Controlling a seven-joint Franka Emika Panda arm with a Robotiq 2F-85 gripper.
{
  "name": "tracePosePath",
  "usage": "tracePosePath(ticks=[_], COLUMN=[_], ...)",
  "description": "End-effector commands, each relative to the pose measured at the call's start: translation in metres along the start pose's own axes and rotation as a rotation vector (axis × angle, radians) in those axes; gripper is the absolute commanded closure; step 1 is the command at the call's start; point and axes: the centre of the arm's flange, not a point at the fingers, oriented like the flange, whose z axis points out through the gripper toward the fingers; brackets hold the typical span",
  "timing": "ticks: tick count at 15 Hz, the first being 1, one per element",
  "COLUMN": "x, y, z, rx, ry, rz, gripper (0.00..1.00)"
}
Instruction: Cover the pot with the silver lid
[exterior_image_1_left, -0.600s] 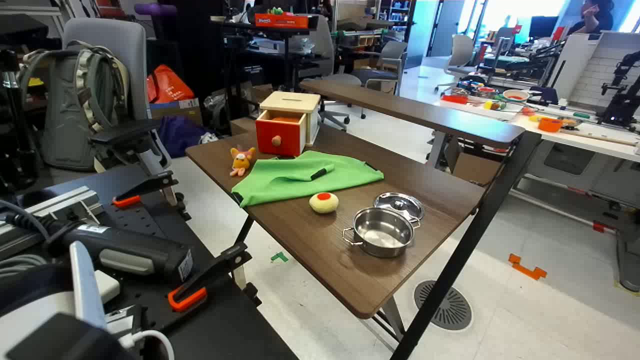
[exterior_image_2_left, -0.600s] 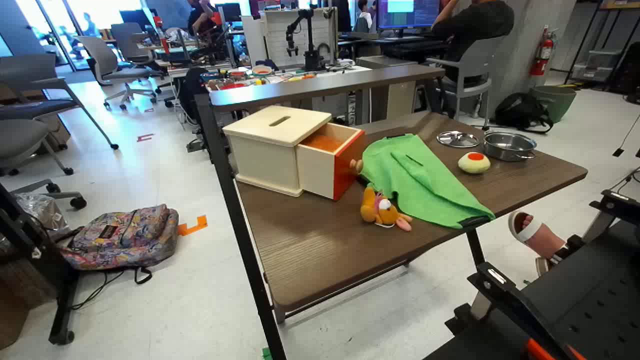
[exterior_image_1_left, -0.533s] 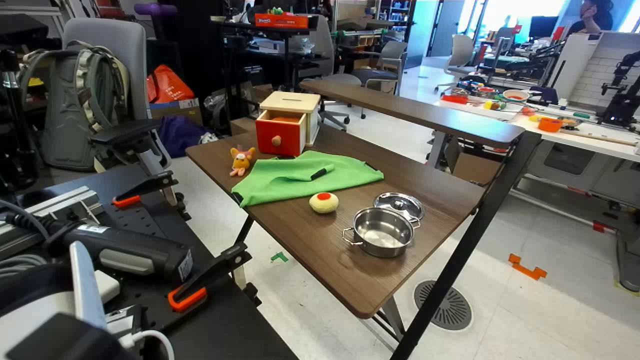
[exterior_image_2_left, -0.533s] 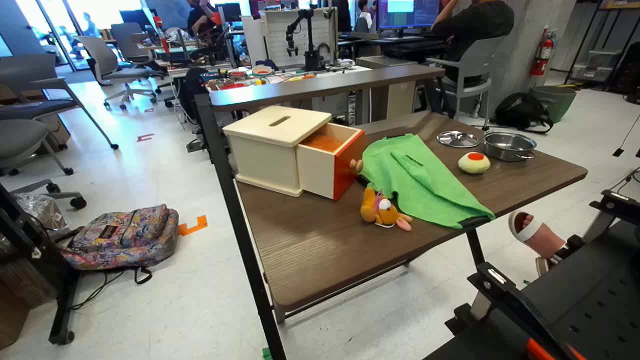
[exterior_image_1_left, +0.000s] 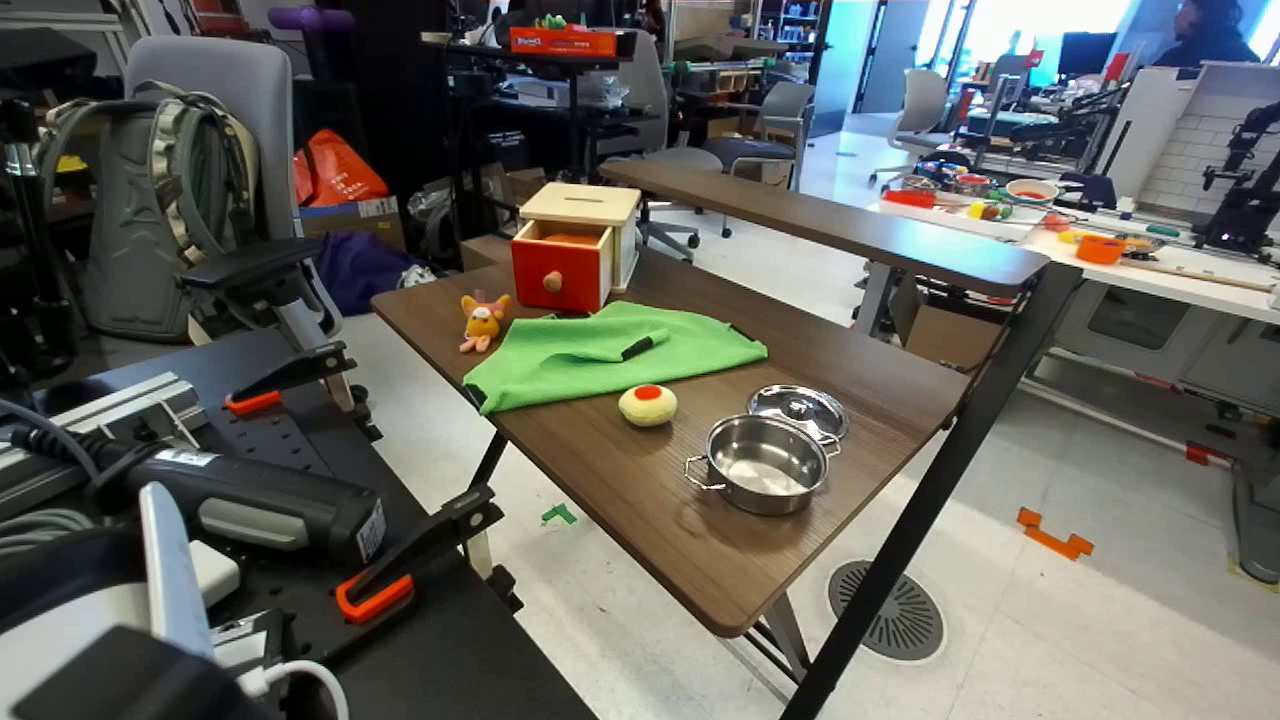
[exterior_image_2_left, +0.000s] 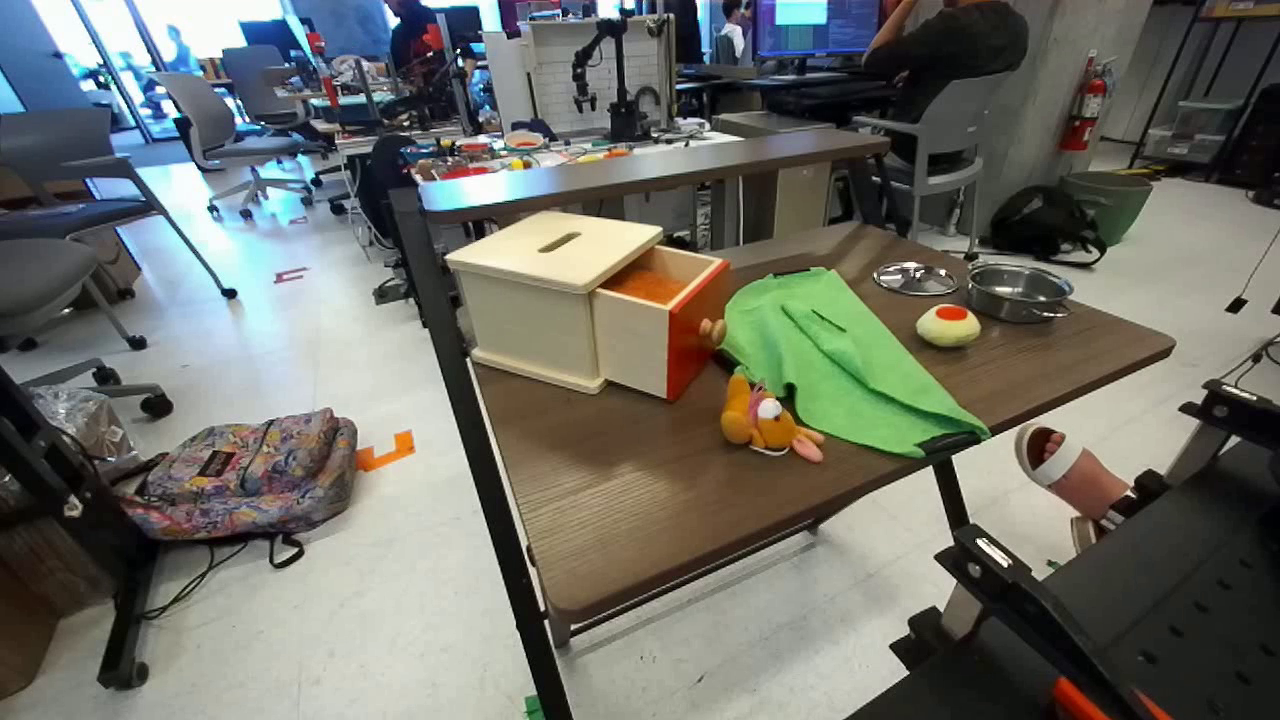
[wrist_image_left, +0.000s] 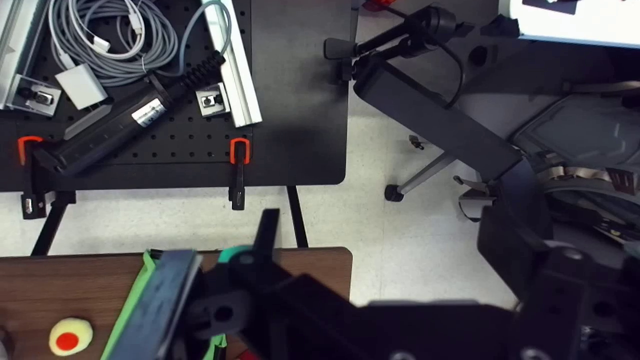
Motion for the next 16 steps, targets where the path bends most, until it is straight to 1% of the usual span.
tracePosePath(ticks=[1,2,4,8,12,16], x=[0.027,0.038,0.065,0.117,0.166,0.196], y=[0.001,0.002,0.008,0.03,0.082,0.145], z=[-0.01,-0.014,-0.021,-0.02,-0.004,0.01], rx=[0.002,0.01,0.024,0.019,-0.006,-0.033], ry=[0.109,0.146,0.192,0.23,0.211,0.186], rz=[-0.002,0.002,0.0,0.034,0.127,0.23], gripper=[0.0,0.0,0.0,0.0,0.0,0.0])
